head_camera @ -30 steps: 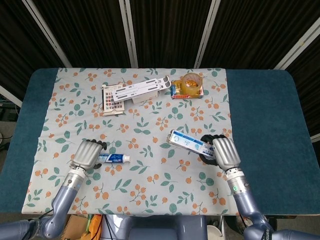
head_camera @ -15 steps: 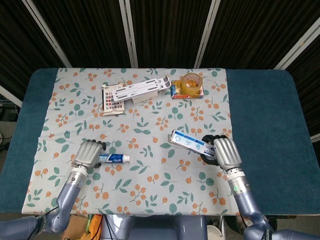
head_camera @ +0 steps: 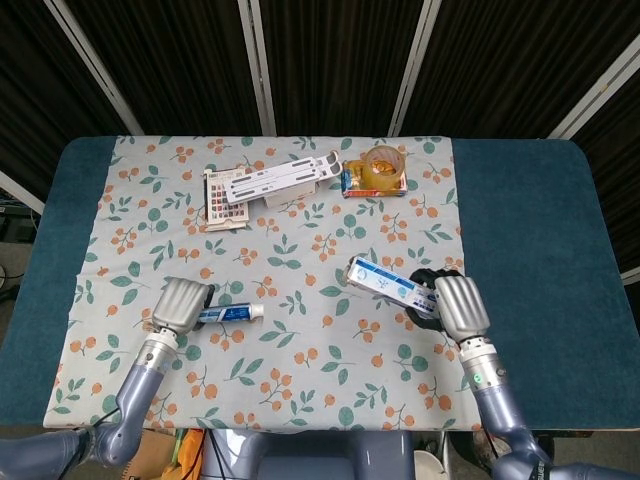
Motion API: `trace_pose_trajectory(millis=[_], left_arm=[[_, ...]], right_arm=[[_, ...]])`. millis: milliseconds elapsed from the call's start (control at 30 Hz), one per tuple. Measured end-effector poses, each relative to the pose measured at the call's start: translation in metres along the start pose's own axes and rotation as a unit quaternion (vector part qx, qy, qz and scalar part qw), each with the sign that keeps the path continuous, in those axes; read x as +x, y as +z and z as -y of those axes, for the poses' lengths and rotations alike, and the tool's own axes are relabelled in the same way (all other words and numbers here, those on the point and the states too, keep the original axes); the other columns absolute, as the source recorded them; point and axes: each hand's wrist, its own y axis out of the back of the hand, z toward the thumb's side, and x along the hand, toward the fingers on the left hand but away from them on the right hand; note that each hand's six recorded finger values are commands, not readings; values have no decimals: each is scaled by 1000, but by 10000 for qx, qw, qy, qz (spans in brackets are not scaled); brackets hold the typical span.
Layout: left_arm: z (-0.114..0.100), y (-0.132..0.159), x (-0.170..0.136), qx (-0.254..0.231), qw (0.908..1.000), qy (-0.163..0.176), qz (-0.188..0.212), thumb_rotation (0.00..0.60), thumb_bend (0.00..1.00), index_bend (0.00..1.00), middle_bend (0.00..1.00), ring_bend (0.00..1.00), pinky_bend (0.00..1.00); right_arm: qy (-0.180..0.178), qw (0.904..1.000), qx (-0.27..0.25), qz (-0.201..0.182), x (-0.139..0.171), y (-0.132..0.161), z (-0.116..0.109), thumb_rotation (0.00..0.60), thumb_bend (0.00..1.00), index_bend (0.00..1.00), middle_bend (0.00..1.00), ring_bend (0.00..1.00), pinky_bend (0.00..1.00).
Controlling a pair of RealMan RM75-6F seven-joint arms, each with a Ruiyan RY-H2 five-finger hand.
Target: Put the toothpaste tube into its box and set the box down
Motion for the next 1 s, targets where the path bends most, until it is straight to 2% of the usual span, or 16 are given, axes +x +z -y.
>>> trace_pose_trajectory(millis=[133, 300, 433, 533, 667, 767, 1000], left_arm=[[-22, -2, 5, 95, 9994, 312, 77, 600, 516, 695, 741, 667, 699], [-60, -8, 13, 358, 9958, 812, 213, 600, 516, 695, 738, 667, 699], [-94, -6, 21, 654, 9894, 1182, 540, 600, 516, 696, 737, 666, 699], [-124, -1, 26, 964, 9802, 1471, 908, 600, 515, 697, 738, 666, 699], [-167, 13, 32, 1320, 9623, 1857, 1483, 600, 515, 700, 739, 666, 699], [-192, 26, 35, 1551, 9484, 2026, 1882, 600, 515, 700, 740, 667, 699], [-222, 55, 37, 1928, 9256, 2245, 2359, 600, 515, 701, 741, 667, 699]], right_arm=[[-70, 10000, -68, 19, 4, -2, -6, 600, 356, 472, 503, 454, 390], [-176, 9996, -182, 79, 10, -7, -16, 600, 356, 473, 503, 454, 390], [-216, 9991, -315, 168, 17, -13, -21, 600, 356, 473, 503, 454, 390], [-189, 9991, -341, 186, 21, -15, -21, 600, 356, 473, 503, 453, 390], [-162, 9991, -362, 169, 24, -14, -21, 600, 357, 472, 503, 454, 390], [-155, 9991, -358, 149, 23, -12, -22, 600, 358, 472, 503, 454, 390], [-106, 9993, -349, 43, 22, 0, -23, 600, 358, 473, 503, 454, 390]])
